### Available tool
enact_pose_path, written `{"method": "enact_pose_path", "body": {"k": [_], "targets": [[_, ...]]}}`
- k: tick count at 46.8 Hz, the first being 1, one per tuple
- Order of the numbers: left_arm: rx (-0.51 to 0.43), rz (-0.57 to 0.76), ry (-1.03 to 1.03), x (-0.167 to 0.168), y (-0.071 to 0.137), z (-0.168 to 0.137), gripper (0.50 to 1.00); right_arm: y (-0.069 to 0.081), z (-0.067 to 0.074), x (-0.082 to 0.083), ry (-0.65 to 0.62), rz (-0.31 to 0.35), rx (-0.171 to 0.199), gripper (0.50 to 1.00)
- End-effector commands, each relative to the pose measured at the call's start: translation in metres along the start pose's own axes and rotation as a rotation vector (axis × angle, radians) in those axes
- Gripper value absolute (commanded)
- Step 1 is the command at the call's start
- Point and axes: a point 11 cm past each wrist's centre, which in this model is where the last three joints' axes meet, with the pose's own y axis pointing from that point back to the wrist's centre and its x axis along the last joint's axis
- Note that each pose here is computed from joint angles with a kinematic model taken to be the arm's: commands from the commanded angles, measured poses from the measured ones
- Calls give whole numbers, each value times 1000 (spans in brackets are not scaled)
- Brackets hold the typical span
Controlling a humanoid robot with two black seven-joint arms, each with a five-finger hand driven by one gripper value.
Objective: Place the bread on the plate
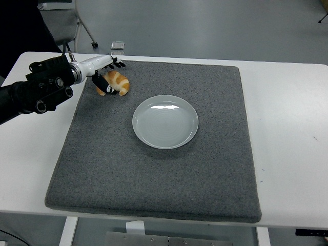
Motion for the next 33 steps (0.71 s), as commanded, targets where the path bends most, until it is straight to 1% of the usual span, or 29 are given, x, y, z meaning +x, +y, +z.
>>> {"method": "enact_pose_path", "body": {"k": [1, 4, 7, 10, 17, 20, 22, 26, 28, 31, 33], "targets": [[-2, -4, -2, -4, -1, 1, 887, 0, 0, 0, 0, 0, 1, 930], [-2, -6, -3, -6, -1, 1, 866, 0, 0, 0, -1, 0, 1, 932], [-1, -8, -4, -7, -1, 0, 859, 0, 0, 0, 0, 0, 1, 930], [1, -16, -13, -10, -1, 0, 829, 0, 0, 0, 0, 0, 1, 930], [4, -21, -21, -12, -1, -1, 812, 0, 0, 0, 0, 0, 1, 932], [0, -19, -23, -12, -1, 0, 789, 0, 0, 0, 0, 0, 1, 932], [-2, -17, -23, -12, -1, 1, 784, 0, 0, 0, 0, 0, 1, 930], [-2, -11, -24, -11, -2, 2, 754, 0, 0, 0, 0, 0, 1, 930], [-4, -9, -24, -11, -2, 2, 748, 0, 0, 0, 0, 0, 1, 930], [-5, 0, -26, -10, -2, 3, 705, 0, 0, 0, 0, 0, 1, 930], [-8, 5, -27, -8, -2, 4, 694, 0, 0, 0, 0, 0, 1, 932]]}}
